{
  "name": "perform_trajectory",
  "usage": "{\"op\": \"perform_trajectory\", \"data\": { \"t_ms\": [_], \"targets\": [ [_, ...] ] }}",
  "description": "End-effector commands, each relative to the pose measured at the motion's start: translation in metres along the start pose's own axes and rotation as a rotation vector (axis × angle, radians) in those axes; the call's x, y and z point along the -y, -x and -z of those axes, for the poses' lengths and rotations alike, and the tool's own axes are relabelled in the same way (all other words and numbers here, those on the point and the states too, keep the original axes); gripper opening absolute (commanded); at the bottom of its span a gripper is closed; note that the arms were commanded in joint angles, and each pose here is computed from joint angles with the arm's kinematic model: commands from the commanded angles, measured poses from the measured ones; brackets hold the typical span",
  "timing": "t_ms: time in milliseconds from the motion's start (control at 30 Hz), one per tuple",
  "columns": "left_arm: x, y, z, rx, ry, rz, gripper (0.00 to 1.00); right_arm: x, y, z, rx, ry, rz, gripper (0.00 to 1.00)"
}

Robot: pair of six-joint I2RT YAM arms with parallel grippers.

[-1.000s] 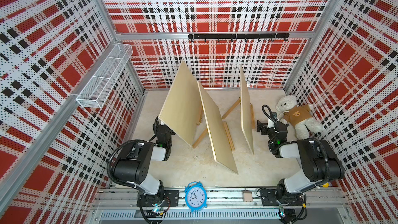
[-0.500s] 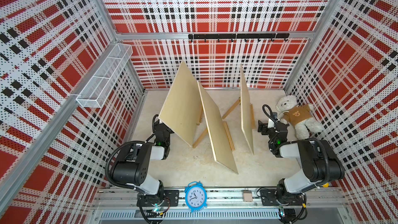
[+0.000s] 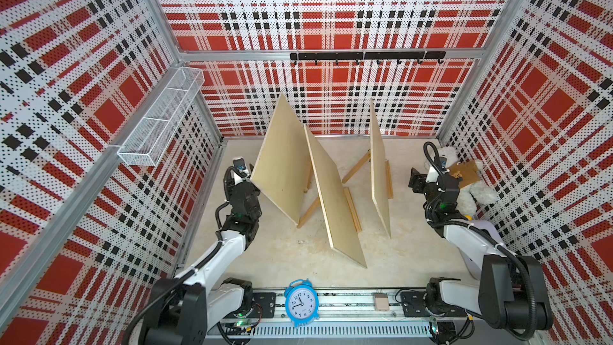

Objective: Disassemble the easel
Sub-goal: Pick up the drawing board from the easel.

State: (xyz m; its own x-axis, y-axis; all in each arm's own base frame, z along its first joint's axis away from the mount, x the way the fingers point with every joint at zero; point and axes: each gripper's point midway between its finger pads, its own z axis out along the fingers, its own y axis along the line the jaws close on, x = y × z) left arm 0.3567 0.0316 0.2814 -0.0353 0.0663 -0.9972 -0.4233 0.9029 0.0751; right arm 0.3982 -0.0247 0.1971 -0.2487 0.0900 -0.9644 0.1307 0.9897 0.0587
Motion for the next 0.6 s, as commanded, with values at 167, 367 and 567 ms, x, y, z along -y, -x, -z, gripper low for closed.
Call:
{"op": "perform_trajectory", "data": {
  "t_ms": [167, 367, 567],
  "targets": [
    [-0.047, 0.085, 0.039, -0.111, 0.085, -0.021, 0.75, 0.005, 0.030, 0.017, -0.136, -0.051, -0.075, 0.80],
    [-0.036, 0.173, 0.056, -0.231, -0.028, -0.119, 0.72, -0.030, 0.079, 0.016, -0.244, 0.110, -0.113, 0.80],
    [-0.001, 0.186, 0.067, -0.479, -0.231, -0.140, 0.73, -0.067, 0.118, 0.025, -0.324, 0.302, -0.159, 0.80]
  ]
}}
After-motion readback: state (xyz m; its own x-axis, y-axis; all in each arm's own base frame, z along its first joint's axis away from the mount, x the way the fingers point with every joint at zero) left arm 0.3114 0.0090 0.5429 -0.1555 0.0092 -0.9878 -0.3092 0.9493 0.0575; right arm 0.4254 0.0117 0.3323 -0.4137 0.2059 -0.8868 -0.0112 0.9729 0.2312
